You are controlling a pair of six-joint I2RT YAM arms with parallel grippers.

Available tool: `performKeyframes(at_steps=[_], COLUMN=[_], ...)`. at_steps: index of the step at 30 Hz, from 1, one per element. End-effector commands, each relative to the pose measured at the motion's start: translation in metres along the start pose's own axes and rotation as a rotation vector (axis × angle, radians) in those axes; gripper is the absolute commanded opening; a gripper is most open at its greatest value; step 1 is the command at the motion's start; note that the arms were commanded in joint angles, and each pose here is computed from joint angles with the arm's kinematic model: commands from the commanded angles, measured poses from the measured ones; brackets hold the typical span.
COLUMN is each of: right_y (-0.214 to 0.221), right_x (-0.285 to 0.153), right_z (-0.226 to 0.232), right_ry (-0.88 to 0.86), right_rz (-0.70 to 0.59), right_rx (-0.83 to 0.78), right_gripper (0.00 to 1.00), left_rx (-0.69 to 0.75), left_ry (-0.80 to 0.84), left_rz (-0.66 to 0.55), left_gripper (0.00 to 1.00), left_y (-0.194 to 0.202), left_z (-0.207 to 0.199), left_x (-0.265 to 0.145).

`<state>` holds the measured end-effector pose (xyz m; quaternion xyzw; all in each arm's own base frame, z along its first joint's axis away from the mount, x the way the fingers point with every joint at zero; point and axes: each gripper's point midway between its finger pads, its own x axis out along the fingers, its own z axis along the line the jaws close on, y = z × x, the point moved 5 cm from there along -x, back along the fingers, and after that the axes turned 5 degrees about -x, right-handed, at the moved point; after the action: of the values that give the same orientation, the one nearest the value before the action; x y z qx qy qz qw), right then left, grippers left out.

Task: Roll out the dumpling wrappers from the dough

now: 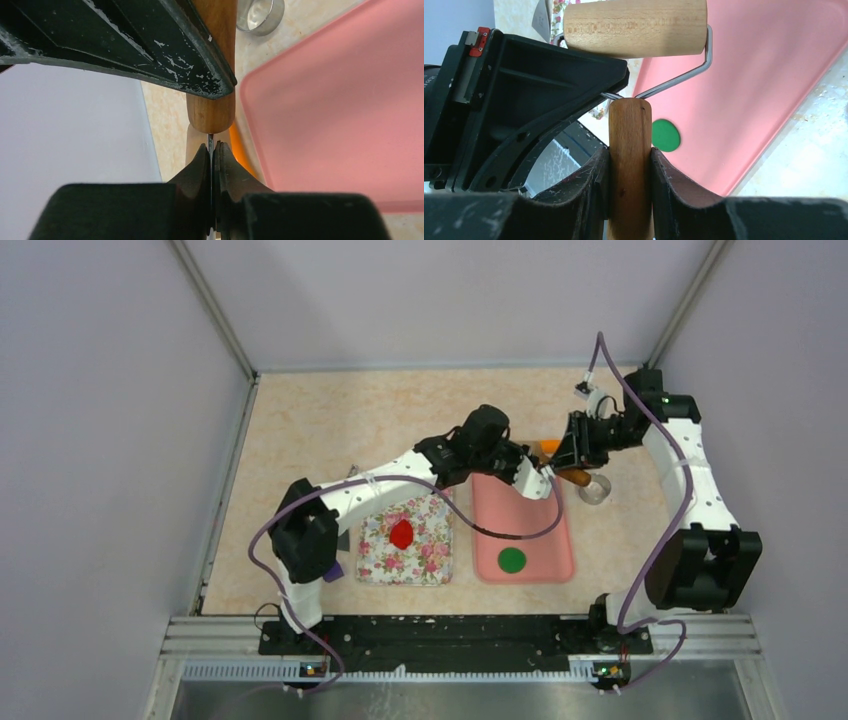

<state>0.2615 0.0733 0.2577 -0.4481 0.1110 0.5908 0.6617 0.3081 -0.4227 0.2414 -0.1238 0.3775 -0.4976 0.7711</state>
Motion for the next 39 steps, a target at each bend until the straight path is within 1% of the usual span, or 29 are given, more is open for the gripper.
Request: performKeyframes(at_steps=[1, 3, 4, 7, 8, 11, 13, 14, 15, 17, 18, 19, 21, 23, 24, 27, 31, 37, 39], right_y=[-0.004, -0.005, -0.008, -0.028, -0.036, -0.066, -0.082, -0.086, -0.090, -0.091, -0.089, -0.086, -0.075, -0.058, -0.052, -0.048, -0.041, -0.027, -0.023], right_x=[-0.002, -0.002, -0.003, -0.015, -0.022, -0.045, -0.058, -0.063, -0.068, -0.070, -0.067, -0.060, -0.038, -0.011, -0.001, 0.023, 0.049, 0.068, 0.070], right_z=[0.015, 0.014, 0.014, 0.025, 0.031, 0.051, 0.068, 0.076, 0.084, 0.095, 0.099, 0.104, 0.115, 0.121, 0.123, 0.131, 0.137, 0.135, 0.134], right_ry=[-0.067, -0.065, -0.066, -0.112, -0.131, -0.156, -0.183, -0.212, -0.233, -0.273, -0.295, -0.312, -0.319, -0.331, -0.346, -0.383, -0.428, -0.462, -0.481], right_rz=[-0.030, -0.029, -0.033, -0.085, -0.114, -0.228, -0.337, -0.392, -0.456, -0.555, -0.575, -0.564, -0.474, -0.351, -0.314, -0.278, -0.200, -0.110, -0.072], right_rx=[-0.021, -0.027, -0.034, -0.120, -0.165, -0.340, -0.457, -0.519, -0.557, -0.603, -0.635, -0.676, -0.790, -0.861, -0.883, -0.916, -0.964, -1.015, -1.015], right_gripper=[0.00, 0.00, 0.04, 0.33, 0.40, 0.56, 0.63, 0.81, 0.90, 0.98, 0.99, 0.99, 0.99, 0.99, 0.99, 0.98, 0.93, 0.87, 0.85], left_rx=[-0.011, -0.076, -0.100, -0.209, -0.247, -0.338, -0.406, -0.447, -0.491, -0.613, -0.660, -0.703, -0.774, -0.794, -0.800, -0.819, -0.850, -0.841, -0.816], left_ry=[-0.047, -0.046, -0.038, 0.012, 0.039, 0.119, 0.147, 0.159, 0.172, 0.219, 0.250, 0.271, 0.293, 0.302, 0.298, 0.301, 0.315, 0.303, 0.312], left_rz=[-0.027, -0.020, -0.023, -0.038, -0.042, -0.049, -0.072, -0.077, -0.078, -0.077, -0.087, -0.099, -0.110, -0.123, -0.122, -0.131, -0.144, -0.151, -0.154], left_gripper=[0.00, 0.00, 0.00, 0.00, 0.00, 0.00, 0.00, 0.00, 0.00, 0.00, 0.00, 0.00, 0.00, 0.00, 0.00, 0.00, 0.00, 0.00, 0.00], left_y=[-0.009, -0.007, -0.007, -0.004, -0.003, 0.001, 0.000, 0.001, 0.003, 0.009, 0.012, 0.015, 0.021, 0.026, 0.028, 0.031, 0.030, 0.029, 0.028], left_z=[0.016, 0.014, 0.013, 0.004, -0.002, -0.025, -0.037, -0.043, -0.048, -0.059, -0.064, -0.065, -0.068, -0.070, -0.071, -0.072, -0.074, -0.073, -0.075], left_x=[-0.002, -0.007, -0.011, -0.032, -0.040, -0.069, -0.090, -0.099, -0.109, -0.124, -0.131, -0.138, -0.149, -0.156, -0.158, -0.160, -0.159, -0.161, -0.162])
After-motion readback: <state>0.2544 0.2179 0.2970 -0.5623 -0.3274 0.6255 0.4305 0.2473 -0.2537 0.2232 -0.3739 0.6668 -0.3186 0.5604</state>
